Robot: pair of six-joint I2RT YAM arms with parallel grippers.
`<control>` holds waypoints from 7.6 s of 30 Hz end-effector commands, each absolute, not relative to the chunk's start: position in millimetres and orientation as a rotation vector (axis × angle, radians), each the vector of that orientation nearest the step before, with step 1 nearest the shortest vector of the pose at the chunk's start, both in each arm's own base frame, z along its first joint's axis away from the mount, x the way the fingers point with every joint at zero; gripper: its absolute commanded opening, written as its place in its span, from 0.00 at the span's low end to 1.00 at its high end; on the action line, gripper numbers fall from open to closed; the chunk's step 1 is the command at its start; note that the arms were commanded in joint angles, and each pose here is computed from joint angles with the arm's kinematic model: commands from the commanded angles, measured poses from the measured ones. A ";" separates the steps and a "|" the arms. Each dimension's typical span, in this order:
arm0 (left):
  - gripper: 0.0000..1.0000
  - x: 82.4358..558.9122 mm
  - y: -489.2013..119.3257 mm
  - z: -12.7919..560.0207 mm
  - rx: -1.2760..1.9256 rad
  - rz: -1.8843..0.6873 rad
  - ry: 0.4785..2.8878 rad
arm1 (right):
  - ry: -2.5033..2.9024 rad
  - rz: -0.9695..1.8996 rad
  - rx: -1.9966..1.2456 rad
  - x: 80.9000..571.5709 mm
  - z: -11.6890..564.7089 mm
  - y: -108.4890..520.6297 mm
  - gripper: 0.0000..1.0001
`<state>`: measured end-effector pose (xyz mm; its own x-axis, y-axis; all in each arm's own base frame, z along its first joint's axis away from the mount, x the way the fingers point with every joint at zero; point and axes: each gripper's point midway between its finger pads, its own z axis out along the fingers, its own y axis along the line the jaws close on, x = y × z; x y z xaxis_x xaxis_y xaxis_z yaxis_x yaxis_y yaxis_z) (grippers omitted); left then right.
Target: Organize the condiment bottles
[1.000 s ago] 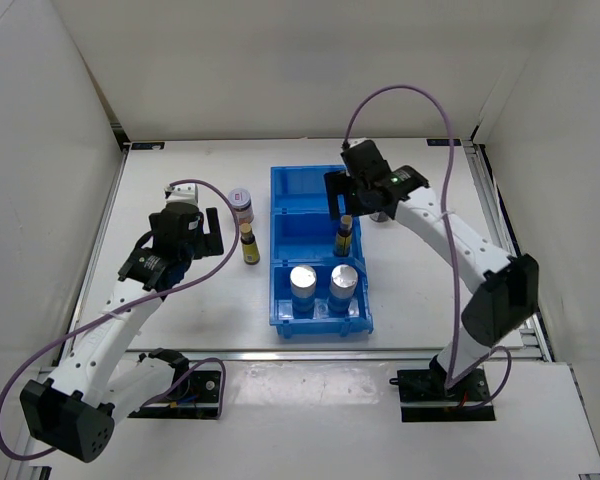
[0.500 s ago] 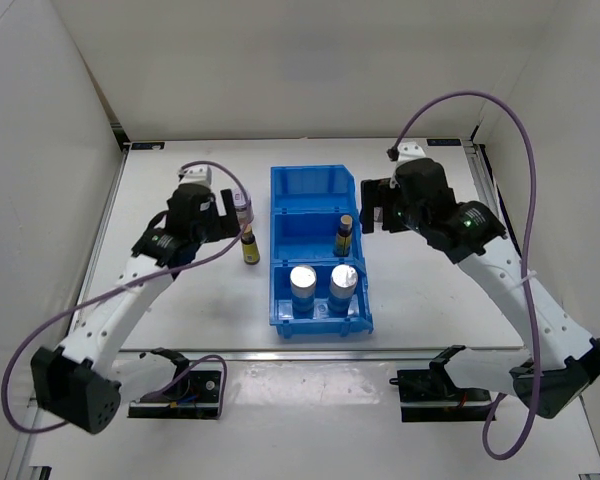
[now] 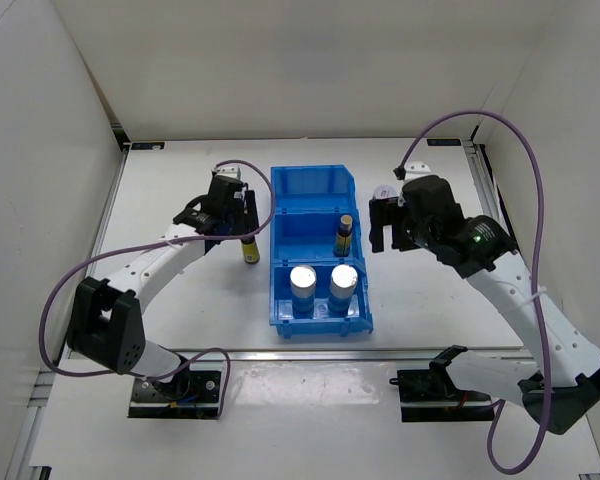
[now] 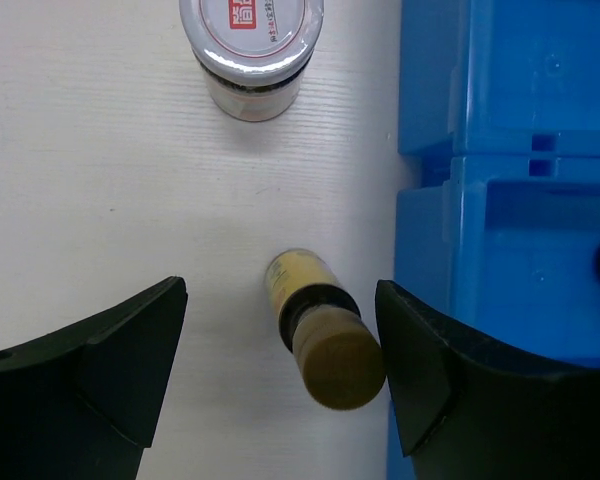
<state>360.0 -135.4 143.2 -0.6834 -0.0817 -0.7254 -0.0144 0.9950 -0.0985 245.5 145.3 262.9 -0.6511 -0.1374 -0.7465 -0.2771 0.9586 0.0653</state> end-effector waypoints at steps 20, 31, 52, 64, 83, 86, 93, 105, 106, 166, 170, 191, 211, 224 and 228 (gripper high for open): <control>0.57 366.2 -171.3 169.4 0.022 -0.186 2.264 | 2.333 0.142 -0.288 225.5 241.6 122.9 0.99; 0.58 360.5 -169.3 165.5 0.007 -0.147 2.281 | 2.330 0.132 -0.283 220.4 240.1 117.3 0.99; 0.33 347.6 -157.1 142.9 -0.009 -0.074 2.356 | 2.384 0.138 -0.287 205.9 220.0 112.5 0.99; 0.11 353.2 -157.8 214.8 -0.023 -0.078 2.249 | 2.441 0.298 -0.230 180.5 198.8 122.4 0.99; 0.11 377.9 -261.2 315.5 0.146 -0.167 2.070 | 2.430 0.288 -0.236 182.8 193.6 121.7 0.99; 0.11 378.8 -278.8 299.3 0.165 -0.179 2.102 | 2.430 0.288 -0.236 182.8 193.6 121.7 0.99; 0.11 385.2 -297.0 261.1 0.175 -0.179 2.163 | 2.430 0.288 -0.236 183.5 191.4 122.2 0.99; 0.11 388.5 -301.7 202.8 0.177 -0.135 2.233 | 2.430 0.288 -0.236 183.5 191.4 122.2 0.99; 0.11 390.0 -303.2 204.3 0.173 -0.142 2.225 | 2.430 0.288 -0.236 183.5 191.4 122.2 0.99; 1.00 387.1 -163.9 305.2 -0.092 -0.055 1.980 | 2.439 0.294 -0.241 182.6 186.0 123.5 0.99; 1.00 393.9 -117.7 294.9 -0.186 0.001 1.996 | 2.448 0.289 -0.243 183.1 184.2 123.9 0.99; 1.00 462.9 -80.7 164.5 -0.260 0.037 2.249 | 2.537 0.257 -0.268 185.8 165.3 129.8 0.99; 0.69 465.5 -82.5 125.2 -0.248 0.015 2.339 | 2.524 0.248 -0.274 186.4 167.2 127.9 0.99; 0.99 502.1 -99.1 138.2 -0.222 -0.062 2.274 | 2.541 0.238 -0.277 187.2 163.4 128.4 0.99; 0.99 509.6 -109.9 124.2 -0.215 -0.087 2.300 | 2.541 0.238 -0.277 187.2 163.4 128.4 0.99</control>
